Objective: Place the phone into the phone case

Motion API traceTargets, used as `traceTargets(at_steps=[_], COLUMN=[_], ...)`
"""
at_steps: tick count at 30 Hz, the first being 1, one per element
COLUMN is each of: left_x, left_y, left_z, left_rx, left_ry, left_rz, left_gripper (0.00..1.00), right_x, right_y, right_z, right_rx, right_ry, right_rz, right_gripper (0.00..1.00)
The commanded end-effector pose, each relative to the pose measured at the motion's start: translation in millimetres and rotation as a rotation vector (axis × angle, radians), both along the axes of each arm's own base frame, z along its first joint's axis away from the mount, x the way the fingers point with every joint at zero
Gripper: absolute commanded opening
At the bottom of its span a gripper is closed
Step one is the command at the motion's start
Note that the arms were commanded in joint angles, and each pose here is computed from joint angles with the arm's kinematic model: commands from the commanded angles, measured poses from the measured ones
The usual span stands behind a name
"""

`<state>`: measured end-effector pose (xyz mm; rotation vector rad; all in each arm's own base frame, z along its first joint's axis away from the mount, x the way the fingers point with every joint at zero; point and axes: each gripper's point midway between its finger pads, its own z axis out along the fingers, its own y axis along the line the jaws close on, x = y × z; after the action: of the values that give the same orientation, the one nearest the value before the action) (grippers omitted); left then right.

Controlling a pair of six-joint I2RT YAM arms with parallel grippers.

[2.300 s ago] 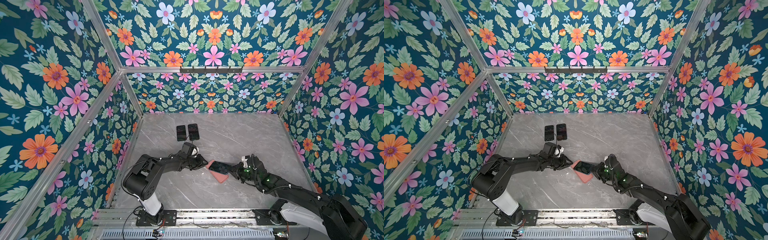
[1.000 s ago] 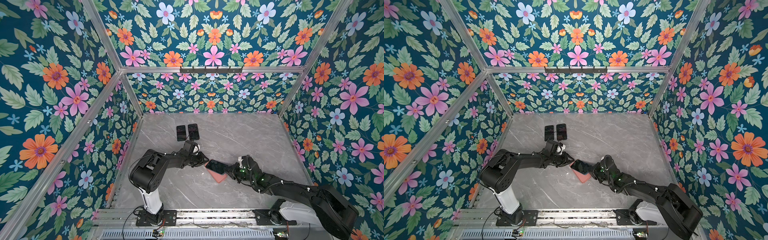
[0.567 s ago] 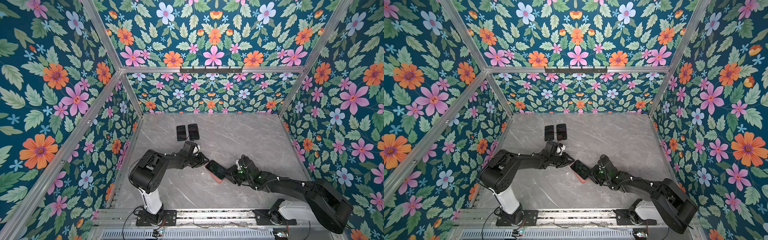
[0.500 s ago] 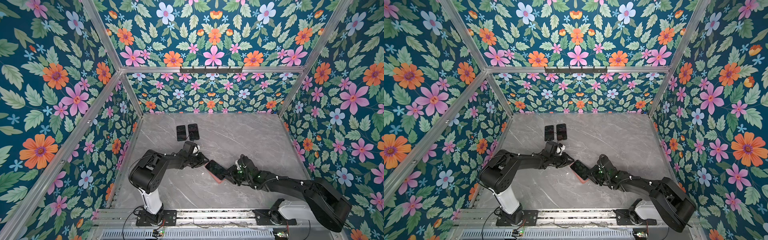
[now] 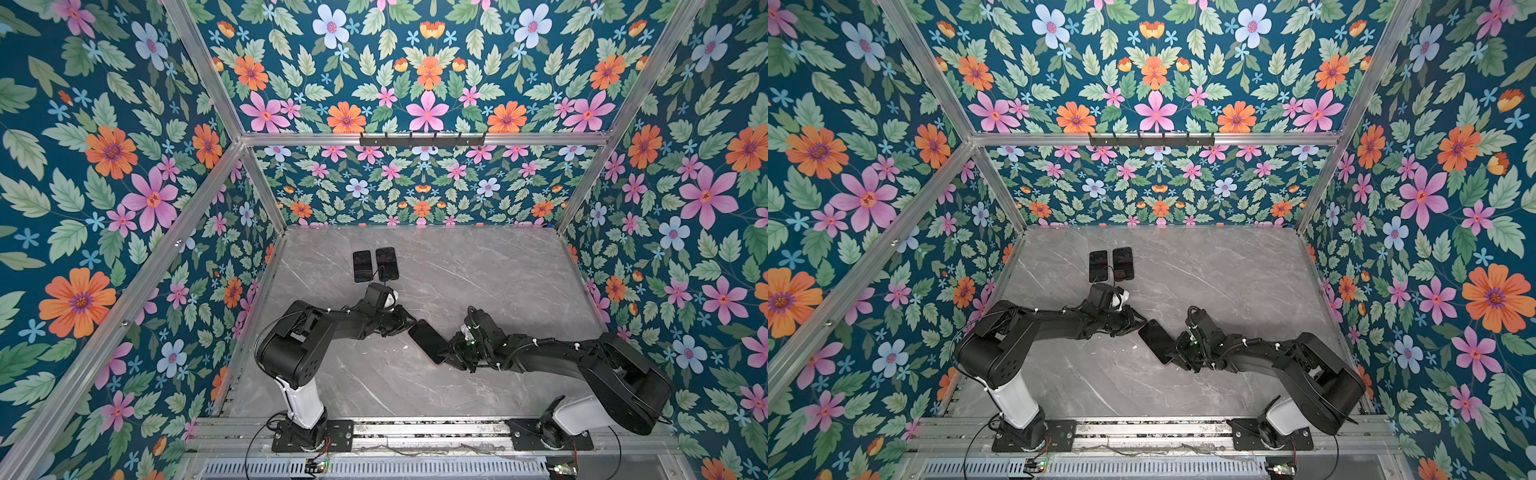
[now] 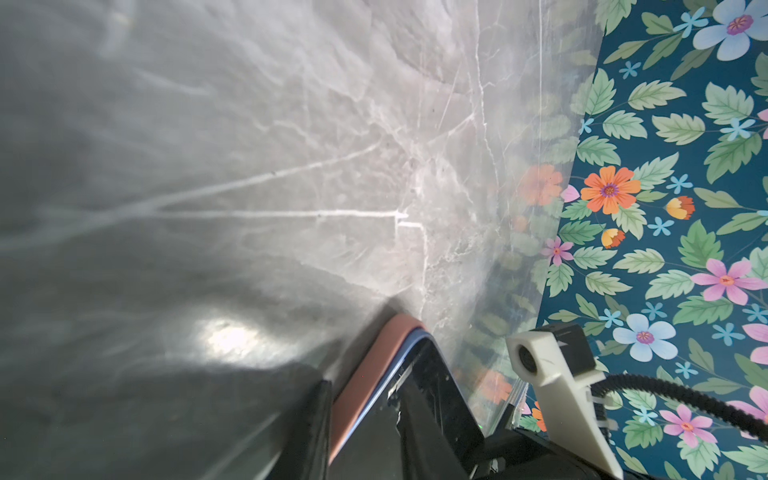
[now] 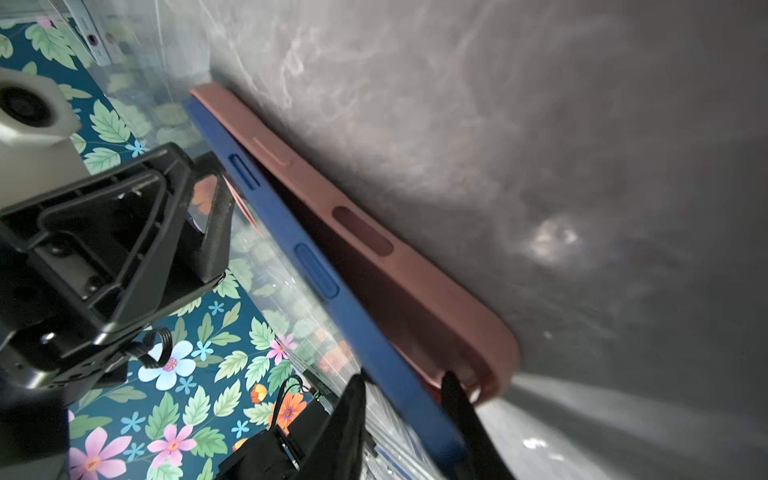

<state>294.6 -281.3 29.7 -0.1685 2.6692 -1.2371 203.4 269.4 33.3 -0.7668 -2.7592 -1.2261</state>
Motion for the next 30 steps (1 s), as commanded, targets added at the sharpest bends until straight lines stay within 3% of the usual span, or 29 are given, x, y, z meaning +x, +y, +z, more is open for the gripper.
traceTargets(at_steps=[1,9,30], left_x=[-3,-3,-2], left_y=[-1,0,4], left_z=[0,-2,-4], left_rx=[-0.003,0.002,0.022], left_ry=[0.004,0.006,0.011], left_rz=[-0.016,-0.021,-0.009], left_gripper=[0.31,0.30,0.33], right_x=[2,-6,-21], right_y=[6,-5,5], right_z=[11,18,10], right_rx=[0.026,-0.041,-0.091], right_ry=[-0.021,0.000,0.110], right_rz=[0.025,0.031,0.140], right_gripper=[0.31,0.38,0.43])
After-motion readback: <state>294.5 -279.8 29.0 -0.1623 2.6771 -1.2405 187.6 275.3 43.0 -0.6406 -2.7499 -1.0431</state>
